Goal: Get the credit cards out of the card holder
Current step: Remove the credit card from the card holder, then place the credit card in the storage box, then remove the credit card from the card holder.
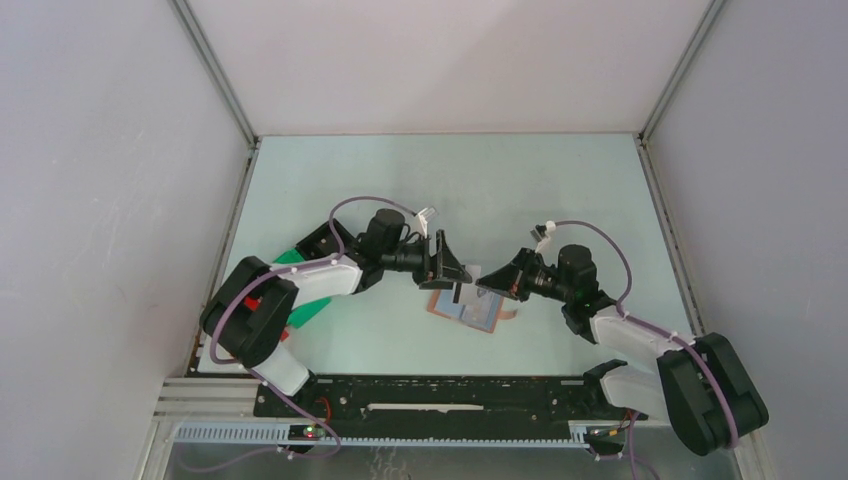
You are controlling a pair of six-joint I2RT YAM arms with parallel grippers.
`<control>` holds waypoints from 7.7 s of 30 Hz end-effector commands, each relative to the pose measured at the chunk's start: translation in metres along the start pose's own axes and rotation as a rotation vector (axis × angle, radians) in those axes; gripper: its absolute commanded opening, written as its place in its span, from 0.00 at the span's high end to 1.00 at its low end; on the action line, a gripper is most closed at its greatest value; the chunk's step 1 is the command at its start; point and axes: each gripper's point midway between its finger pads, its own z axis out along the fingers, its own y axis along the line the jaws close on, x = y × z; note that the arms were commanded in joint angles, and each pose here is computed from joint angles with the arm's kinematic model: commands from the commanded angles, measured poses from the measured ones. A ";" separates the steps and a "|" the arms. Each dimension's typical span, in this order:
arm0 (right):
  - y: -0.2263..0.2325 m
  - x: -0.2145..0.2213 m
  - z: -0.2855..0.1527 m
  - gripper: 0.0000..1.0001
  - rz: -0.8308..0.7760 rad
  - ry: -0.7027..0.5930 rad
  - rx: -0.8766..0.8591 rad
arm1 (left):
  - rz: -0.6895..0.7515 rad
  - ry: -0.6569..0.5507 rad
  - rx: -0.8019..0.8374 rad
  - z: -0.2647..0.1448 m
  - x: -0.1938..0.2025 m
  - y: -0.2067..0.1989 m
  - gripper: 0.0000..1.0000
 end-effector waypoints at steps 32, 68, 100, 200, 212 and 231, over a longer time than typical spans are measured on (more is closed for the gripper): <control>-0.010 -0.035 -0.009 0.20 -0.113 -0.095 0.195 | -0.065 -0.268 -0.770 -0.116 -0.037 0.059 1.00; -0.008 -0.035 -0.012 0.22 -0.109 -0.029 0.238 | -0.484 -0.250 -2.160 -0.342 -0.007 0.182 0.99; -0.080 -0.025 -0.035 0.25 0.043 -0.080 0.573 | 0.085 -0.329 -1.570 -0.273 -0.067 0.036 0.54; -0.120 0.045 0.027 0.77 0.242 0.052 0.450 | -0.203 0.066 -0.296 0.036 0.026 0.102 0.68; -0.120 0.035 0.016 0.77 0.217 0.013 0.468 | -0.216 0.050 -0.302 0.028 0.027 0.110 0.81; -0.082 0.033 0.017 0.75 0.081 -0.016 0.425 | -0.225 0.053 -0.338 0.024 0.030 0.117 0.75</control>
